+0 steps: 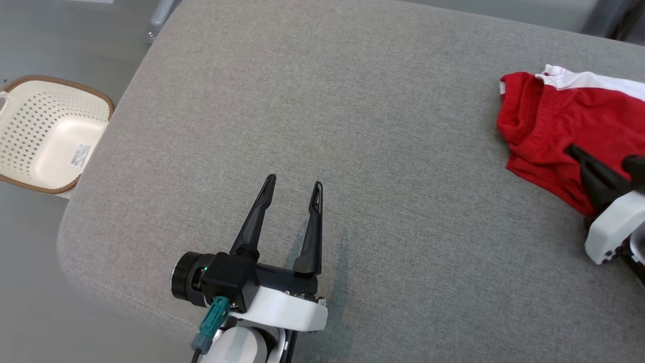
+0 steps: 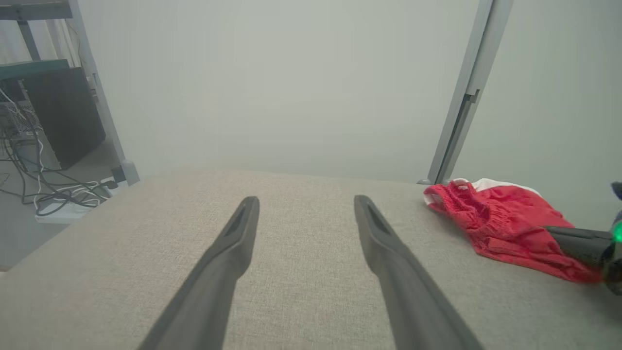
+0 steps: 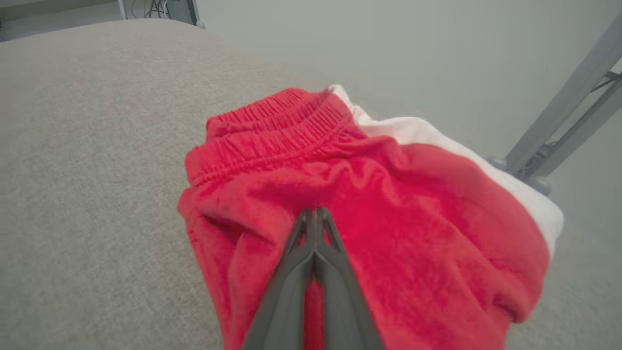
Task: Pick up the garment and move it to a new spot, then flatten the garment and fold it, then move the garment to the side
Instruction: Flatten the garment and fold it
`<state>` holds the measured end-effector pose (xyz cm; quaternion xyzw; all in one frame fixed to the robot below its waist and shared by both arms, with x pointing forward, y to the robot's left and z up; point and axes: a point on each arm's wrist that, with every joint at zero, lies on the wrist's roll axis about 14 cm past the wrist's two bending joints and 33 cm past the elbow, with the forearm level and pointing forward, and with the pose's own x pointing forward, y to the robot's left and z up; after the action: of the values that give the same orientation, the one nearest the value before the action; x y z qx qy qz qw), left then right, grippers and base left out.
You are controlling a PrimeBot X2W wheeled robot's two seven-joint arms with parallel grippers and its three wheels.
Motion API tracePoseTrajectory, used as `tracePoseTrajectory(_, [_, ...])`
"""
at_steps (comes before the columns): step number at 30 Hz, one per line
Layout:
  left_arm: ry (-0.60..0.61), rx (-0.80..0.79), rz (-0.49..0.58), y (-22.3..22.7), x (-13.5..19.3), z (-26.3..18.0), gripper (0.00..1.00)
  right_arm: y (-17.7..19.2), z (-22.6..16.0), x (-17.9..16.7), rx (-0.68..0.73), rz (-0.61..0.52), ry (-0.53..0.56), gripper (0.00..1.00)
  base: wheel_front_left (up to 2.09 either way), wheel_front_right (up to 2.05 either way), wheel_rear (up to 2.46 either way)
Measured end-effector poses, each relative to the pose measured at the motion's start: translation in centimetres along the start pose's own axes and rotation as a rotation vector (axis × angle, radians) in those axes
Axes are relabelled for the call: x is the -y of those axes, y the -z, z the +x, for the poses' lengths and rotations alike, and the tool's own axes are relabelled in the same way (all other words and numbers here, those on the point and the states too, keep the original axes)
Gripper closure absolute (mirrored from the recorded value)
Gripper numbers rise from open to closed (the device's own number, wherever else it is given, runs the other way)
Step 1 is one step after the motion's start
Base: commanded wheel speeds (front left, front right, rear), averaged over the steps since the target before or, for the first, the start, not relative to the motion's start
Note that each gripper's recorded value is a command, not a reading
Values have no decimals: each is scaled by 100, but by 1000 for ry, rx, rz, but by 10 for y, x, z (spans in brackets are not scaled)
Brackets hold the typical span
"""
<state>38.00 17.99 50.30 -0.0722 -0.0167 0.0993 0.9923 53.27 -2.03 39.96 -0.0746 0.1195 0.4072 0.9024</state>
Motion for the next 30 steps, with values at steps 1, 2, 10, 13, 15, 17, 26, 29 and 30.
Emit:
tracePoseTrajectory(1, [-4,-2,2,0,-1,-1,0,5,3,-6,-12,6,-18,100,0,0,0])
tracePoseTrajectory(2, [-9,-3,4,1,-2,-1,0,9,4,-11,-24,15,-31,100,0,0,0])
tracePoseTrajectory(10, [-13,4,-1,-2,-3,-3,0,17,-1,-29,-70,14,-95,100,0,0,0])
tracePoseTrajectory(13, [-10,7,-3,-3,-2,-3,0,-7,4,-15,-11,24,-65,100,0,0,0])
tracePoseTrajectory(15, [-9,5,-3,-3,-1,-3,0,-25,8,-1,32,18,-37,100,0,0,0])
tracePoseTrajectory(17, [-5,3,-6,-2,0,-2,0,-32,9,11,48,9,-17,100,0,0,0])
tracePoseTrajectory(26, [-22,-32,1,8,-1,0,0,-23,42,32,22,-11,-3,100,0,0,0])
tracePoseTrajectory(29, [-34,-49,7,13,-3,0,0,-7,52,39,-26,-11,6,100,0,0,0])
tracePoseTrajectory(30, [-37,-54,10,14,-4,0,0,-1,55,40,-40,-16,5,100,0,0,0])
